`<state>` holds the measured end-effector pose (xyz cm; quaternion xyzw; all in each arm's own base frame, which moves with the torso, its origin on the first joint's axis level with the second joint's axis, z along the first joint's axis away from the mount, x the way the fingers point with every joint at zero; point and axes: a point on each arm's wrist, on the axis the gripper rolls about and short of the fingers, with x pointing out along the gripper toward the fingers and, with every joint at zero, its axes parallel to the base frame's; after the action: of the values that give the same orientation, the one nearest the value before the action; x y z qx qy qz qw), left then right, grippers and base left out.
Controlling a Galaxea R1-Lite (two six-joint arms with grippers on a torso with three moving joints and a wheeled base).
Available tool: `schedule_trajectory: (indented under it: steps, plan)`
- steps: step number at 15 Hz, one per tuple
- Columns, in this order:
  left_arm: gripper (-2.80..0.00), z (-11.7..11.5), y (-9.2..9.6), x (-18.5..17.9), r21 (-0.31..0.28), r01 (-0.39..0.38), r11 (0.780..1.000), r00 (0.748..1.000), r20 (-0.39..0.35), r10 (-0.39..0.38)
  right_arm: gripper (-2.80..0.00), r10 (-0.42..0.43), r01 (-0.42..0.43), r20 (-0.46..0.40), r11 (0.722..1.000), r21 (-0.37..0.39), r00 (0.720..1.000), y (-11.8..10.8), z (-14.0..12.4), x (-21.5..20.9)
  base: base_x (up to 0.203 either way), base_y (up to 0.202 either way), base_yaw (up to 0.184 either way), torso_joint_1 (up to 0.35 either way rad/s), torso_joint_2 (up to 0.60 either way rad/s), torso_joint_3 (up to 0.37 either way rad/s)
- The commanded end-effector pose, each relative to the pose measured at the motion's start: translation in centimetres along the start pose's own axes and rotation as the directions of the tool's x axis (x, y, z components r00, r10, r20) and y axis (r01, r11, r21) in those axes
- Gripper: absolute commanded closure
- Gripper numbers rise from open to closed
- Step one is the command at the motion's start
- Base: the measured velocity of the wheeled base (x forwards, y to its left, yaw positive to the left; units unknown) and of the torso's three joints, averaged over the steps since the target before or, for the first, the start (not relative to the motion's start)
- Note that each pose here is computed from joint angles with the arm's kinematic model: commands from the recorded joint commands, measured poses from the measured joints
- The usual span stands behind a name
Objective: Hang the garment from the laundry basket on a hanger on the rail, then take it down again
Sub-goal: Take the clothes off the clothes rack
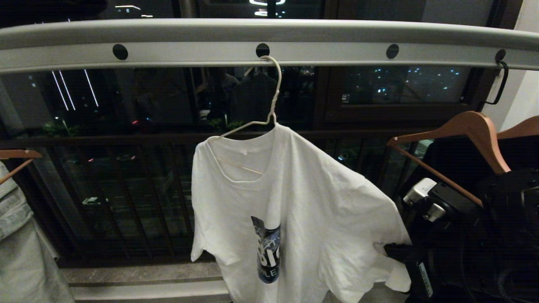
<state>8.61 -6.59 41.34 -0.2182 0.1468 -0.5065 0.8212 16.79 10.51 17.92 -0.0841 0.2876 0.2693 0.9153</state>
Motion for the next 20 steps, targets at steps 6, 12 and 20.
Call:
schedule_trajectory:
  steps: [6, 12, 20]
  plan:
    - [0.0, 0.0, 0.0, 0.0, -0.005, 0.001, 1.0, 1.0, -0.001, -0.001, 0.0, -0.035, 0.035, -0.103, 0.999, 0.0, 0.994, -0.1, -1.6, 1.7, 0.0, 0.0, 0.0, 0.0, 0.0, 0.0]
    - [0.0, 0.0, -0.1, -0.1, -0.005, 0.002, 1.0, 1.0, -0.002, -0.002, 0.0, -0.089, 0.088, -0.156, 0.996, -0.014, 0.984, -0.3, -2.6, 2.2, 0.0, 0.0, 0.0, 0.0, 0.0, 0.0]
    - [-2.8, -1.3, 6.7, 8.3, 0.0, -0.113, 0.994, 0.972, -0.205, 0.11, 0.0, -0.09, 0.085, -0.099, 0.995, -0.053, 0.991, -0.3, -1.7, 1.4, 0.0, 0.0, 0.0, 0.0, 0.0, 0.0]
